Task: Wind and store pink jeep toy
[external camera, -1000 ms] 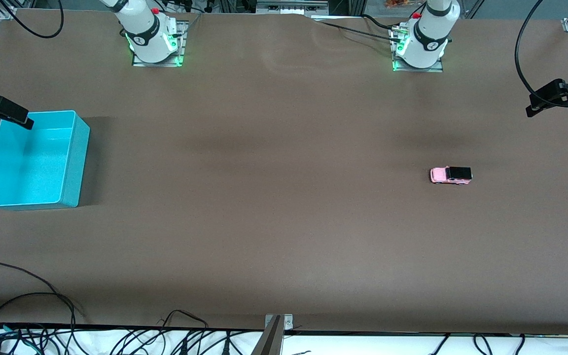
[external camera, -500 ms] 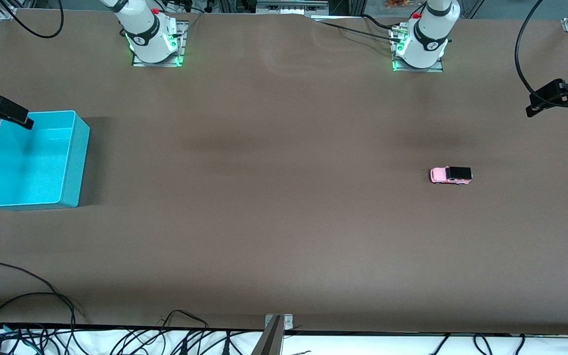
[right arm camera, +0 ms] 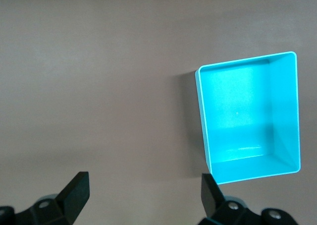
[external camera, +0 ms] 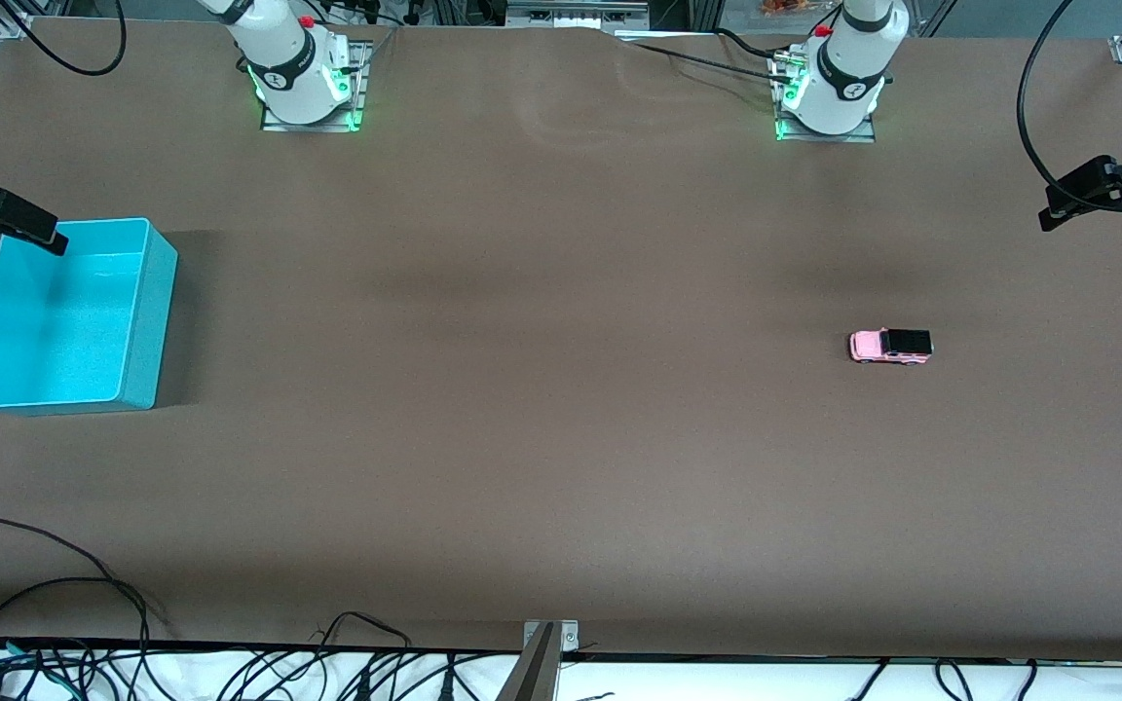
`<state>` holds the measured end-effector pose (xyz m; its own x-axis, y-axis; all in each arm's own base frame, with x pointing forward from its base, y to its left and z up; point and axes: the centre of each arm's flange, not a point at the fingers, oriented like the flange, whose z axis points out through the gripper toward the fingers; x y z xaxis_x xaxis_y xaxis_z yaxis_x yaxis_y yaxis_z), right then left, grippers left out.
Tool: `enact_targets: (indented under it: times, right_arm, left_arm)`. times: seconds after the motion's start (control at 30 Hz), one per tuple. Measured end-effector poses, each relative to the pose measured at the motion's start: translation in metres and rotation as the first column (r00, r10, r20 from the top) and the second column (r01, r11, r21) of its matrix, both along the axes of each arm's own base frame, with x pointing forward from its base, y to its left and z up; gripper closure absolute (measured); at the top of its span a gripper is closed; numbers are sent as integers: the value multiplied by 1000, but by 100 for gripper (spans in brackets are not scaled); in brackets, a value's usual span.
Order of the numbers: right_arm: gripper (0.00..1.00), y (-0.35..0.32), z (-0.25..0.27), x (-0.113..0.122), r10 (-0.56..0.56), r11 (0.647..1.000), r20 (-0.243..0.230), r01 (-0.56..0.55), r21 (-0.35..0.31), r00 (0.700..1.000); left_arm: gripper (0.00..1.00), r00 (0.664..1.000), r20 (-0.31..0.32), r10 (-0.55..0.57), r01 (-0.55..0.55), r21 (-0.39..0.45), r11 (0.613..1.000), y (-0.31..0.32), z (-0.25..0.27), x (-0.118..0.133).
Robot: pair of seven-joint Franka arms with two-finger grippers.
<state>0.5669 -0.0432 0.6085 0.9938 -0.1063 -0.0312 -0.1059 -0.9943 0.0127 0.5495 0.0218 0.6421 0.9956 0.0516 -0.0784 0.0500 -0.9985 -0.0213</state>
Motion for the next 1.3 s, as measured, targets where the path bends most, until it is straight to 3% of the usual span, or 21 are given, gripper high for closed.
enact_targets:
  times: [1.3]
  right_arm:
    - [0,1,2,-1,2,1000,2,-2,0,1000]
  left_arm:
    - [0,1000,-23,5,-5,-1,1000,3,-2,-3]
